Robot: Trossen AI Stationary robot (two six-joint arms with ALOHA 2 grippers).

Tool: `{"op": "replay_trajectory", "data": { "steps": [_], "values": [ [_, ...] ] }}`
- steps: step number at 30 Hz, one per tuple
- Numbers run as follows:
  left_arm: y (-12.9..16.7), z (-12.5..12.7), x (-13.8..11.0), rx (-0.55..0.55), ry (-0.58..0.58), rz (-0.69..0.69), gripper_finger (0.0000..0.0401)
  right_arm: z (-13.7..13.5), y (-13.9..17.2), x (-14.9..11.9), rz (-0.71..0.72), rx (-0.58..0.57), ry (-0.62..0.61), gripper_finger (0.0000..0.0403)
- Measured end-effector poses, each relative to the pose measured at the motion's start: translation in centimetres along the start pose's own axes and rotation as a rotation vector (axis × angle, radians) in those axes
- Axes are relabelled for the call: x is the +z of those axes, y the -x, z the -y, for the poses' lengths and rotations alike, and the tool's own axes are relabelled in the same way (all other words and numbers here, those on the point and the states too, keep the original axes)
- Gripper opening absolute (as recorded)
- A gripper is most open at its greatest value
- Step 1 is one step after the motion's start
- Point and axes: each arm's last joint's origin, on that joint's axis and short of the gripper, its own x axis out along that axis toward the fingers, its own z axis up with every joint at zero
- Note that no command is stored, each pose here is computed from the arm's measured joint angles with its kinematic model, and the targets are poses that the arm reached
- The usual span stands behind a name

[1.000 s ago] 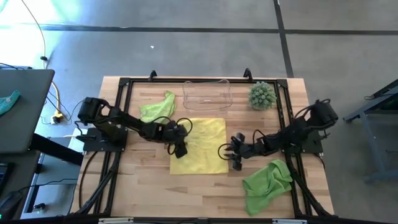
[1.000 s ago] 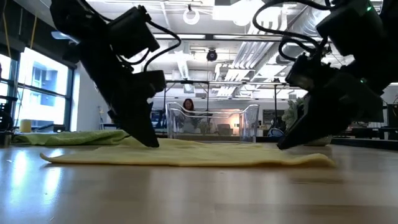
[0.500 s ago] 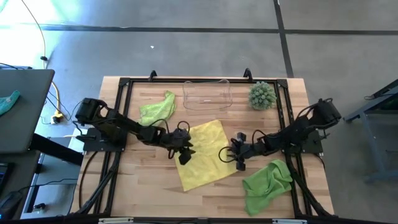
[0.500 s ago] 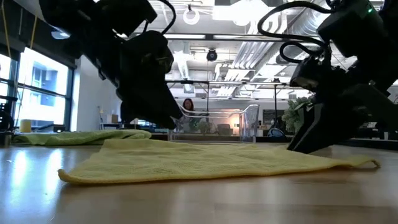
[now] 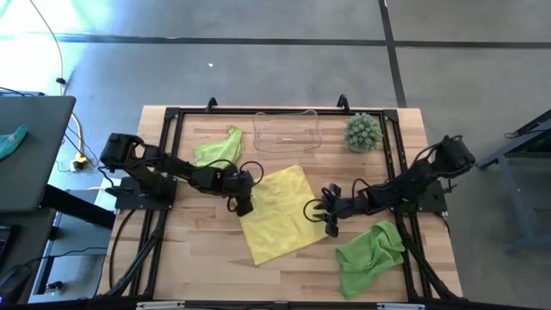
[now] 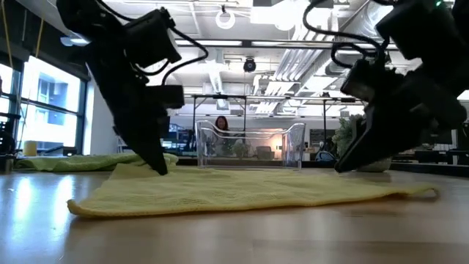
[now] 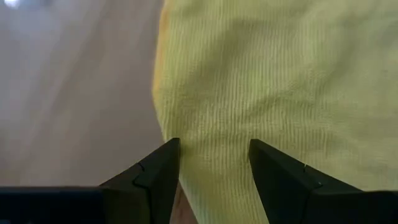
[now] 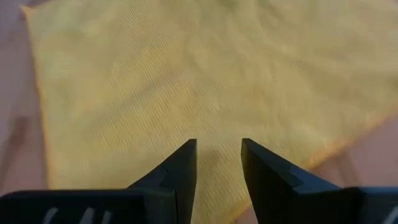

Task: Roll microfiber towels into tight, uniform cylinder then place into a basket
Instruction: Fold the yellow microfiber towel

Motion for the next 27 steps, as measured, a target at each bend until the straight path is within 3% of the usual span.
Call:
{"op": "replay_trajectory", "data": {
  "steps": [3, 7, 14, 18, 21, 27],
  "values": [
    [0.0, 0.9, -0.2, -0.081, 0.016, -0.025, 0.0181, 0.2, -0.3, -0.5, -0.036, -0.017, 0.013, 0.0119],
    [0.2, 2.8, -0.2, -0.251, -0.053, 0.02, 0.0181, 0.3, -0.4, -0.6, -0.039, -0.027, 0.013, 0.0119],
    [1.0, 4.1, 2.3, -0.382, -0.059, 0.296, 0.0181, 0.2, -0.4, -0.4, -0.022, -0.027, 0.023, 0.0119],
    [1.3, 4.1, 3.2, -0.432, -0.042, 0.369, 0.0181, -0.1, -0.4, 0.3, 0.056, 0.004, 0.013, 0.0119],
    [1.4, 4.1, 3.3, -0.42, -0.037, 0.384, 0.0181, -0.3, -0.4, 0.7, 0.097, 0.02, 0.004, 0.0119],
    [0.5, 3.1, 1.7, -0.224, -0.116, 0.24, 0.0181, -0.3, -0.4, 0.7, 0.094, 0.021, -0.017, 0.0119]
  ]
}}
